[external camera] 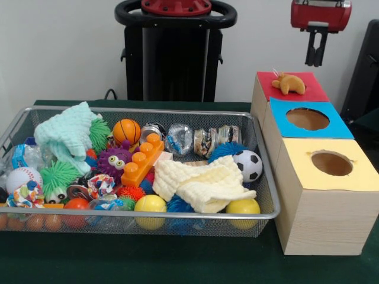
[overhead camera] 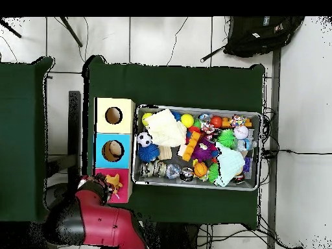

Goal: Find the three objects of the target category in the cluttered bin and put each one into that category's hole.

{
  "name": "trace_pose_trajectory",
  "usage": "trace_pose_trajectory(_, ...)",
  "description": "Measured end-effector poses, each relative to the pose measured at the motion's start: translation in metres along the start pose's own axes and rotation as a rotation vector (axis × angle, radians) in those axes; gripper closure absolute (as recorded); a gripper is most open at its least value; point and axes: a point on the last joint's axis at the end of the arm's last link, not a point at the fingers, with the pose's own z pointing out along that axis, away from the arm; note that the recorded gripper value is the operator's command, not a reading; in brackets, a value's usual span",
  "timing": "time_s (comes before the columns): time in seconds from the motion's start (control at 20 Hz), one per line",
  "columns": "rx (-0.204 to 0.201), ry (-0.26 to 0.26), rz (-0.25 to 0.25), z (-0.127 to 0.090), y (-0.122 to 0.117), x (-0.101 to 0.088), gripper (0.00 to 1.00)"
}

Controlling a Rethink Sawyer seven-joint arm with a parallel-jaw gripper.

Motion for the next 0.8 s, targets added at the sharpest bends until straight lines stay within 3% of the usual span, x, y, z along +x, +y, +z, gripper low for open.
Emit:
trace_pose_trajectory(0.5,0.028,-0.020,0.035,0.009,-0.042,-0.029,1.00)
trace_pose_trajectory(0.8,0.035,-0.027,0.023,0.025,-0.052,-0.032,1.00)
